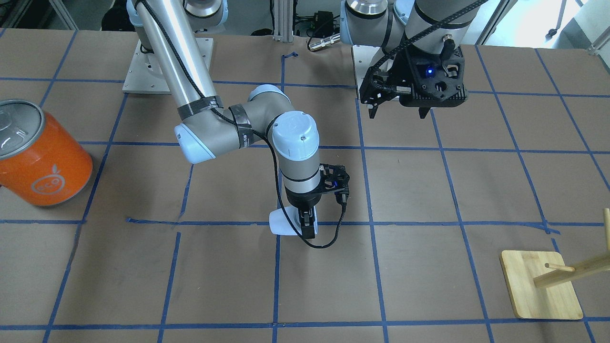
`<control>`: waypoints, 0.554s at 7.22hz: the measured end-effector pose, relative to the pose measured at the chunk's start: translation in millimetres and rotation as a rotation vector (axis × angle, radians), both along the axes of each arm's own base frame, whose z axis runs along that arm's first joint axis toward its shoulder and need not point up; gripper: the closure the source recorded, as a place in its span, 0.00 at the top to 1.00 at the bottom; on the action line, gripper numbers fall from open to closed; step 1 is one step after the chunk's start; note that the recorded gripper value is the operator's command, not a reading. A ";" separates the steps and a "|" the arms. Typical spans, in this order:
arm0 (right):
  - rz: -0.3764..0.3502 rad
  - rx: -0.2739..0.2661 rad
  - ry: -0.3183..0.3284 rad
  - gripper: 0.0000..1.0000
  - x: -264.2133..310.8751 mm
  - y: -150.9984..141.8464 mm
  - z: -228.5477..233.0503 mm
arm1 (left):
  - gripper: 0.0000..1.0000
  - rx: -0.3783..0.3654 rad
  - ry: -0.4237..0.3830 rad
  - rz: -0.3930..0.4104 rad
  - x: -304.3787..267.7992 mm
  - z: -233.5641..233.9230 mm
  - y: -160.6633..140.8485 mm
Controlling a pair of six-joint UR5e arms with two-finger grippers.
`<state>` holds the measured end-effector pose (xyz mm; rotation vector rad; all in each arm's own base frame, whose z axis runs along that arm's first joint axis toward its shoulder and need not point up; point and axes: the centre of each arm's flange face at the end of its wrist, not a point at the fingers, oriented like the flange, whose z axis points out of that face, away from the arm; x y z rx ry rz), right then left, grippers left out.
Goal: Flip cup
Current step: 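Hold the cup in the right gripper above the table center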
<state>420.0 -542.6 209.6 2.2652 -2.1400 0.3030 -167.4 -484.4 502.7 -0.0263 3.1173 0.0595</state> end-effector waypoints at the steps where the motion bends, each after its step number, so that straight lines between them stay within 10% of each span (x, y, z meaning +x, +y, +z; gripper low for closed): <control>1: 0.007 0.003 0.003 0.00 0.1 -0.1 -2.7 | 1.00 0.000 0.000 0.000 0.0 0.2 0.0; 4: -0.006 0.007 0.000 0.00 2.2 1.2 -3.7 | 1.00 0.001 0.000 0.000 0.0 -0.6 -0.1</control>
